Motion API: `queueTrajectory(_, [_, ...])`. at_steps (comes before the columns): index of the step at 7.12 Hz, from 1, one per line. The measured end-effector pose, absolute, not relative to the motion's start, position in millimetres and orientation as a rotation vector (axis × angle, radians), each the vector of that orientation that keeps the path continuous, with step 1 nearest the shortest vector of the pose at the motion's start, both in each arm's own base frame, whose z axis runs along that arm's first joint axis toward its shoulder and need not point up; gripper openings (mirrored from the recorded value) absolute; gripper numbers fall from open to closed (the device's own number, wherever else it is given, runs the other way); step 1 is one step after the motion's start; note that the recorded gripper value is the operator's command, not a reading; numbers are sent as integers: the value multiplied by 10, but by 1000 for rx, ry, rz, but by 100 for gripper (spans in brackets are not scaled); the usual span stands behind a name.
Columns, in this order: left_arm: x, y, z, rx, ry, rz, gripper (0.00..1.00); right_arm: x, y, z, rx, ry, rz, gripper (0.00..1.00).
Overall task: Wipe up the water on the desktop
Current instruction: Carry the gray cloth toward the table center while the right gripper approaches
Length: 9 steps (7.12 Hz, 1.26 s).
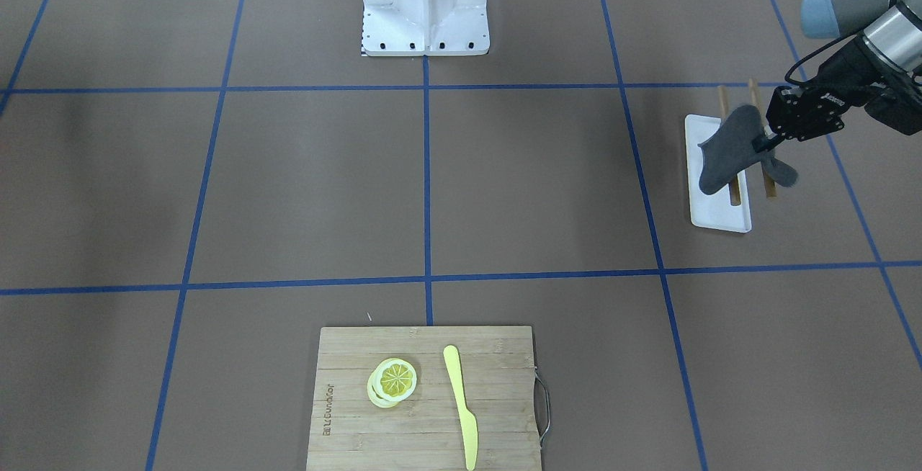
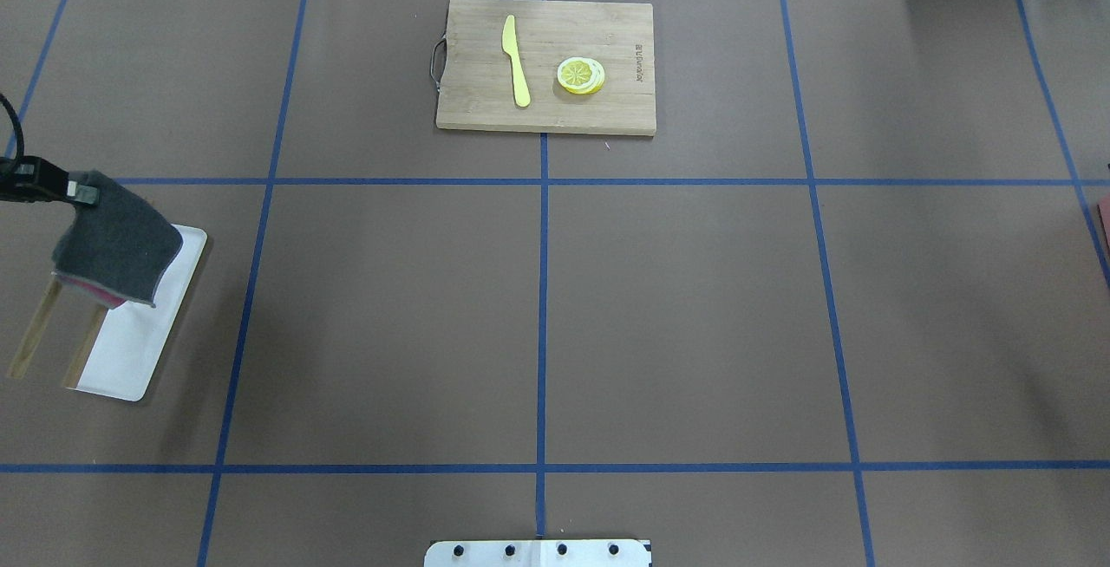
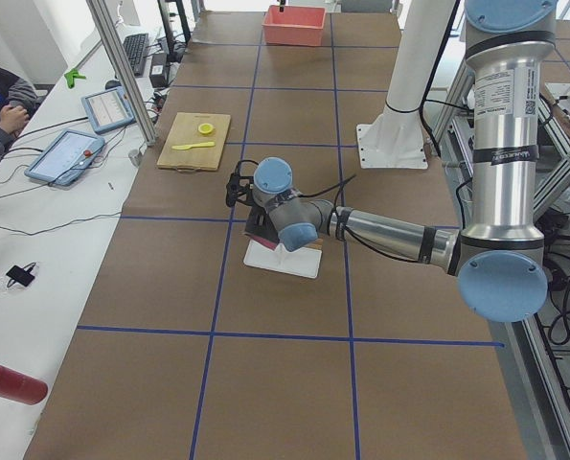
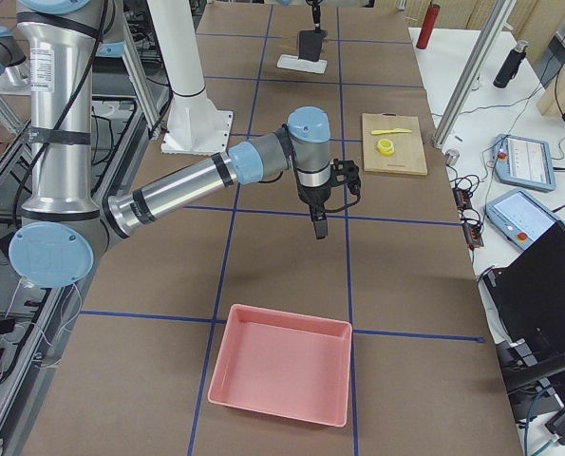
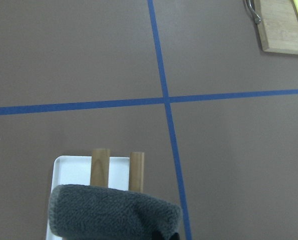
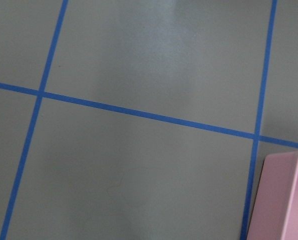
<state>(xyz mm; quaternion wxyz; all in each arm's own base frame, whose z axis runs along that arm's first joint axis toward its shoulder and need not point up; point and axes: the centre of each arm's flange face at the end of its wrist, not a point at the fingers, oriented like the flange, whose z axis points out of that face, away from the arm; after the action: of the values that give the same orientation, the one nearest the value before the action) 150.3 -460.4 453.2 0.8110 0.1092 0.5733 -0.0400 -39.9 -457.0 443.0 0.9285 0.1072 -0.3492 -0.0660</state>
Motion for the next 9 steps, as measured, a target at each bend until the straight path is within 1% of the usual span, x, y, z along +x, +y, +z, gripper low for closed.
queueTrajectory(1, [1567, -4718, 4279, 220, 1252, -181, 0, -533, -4646, 4275, 243, -725, -169, 100])
queueTrajectory(2, [1652, -4823, 4012, 189, 1291, -268, 0, -731, -4730, 4071, 273, -738, -219, 95])
queueTrajectory(4, [1945, -5000, 3465, 111, 1371, -446, 0, -1277, -4882, 3523, 349, -769, -345, 95])
queueTrajectory(6, [2543, -5085, 2884, 57, 1440, -645, 0, -1662, -4910, 3093, 405, -801, -429, 95])
queueTrajectory(7, [2907, -5080, 2597, 33, 1456, -743, 0, -1790, -4893, 2957, 423, -809, -455, 89])
queueTrajectory(9, [3682, -4944, 1922, -30, 1451, -920, 0, -2036, -4819, 2732, 480, -794, -500, 88])
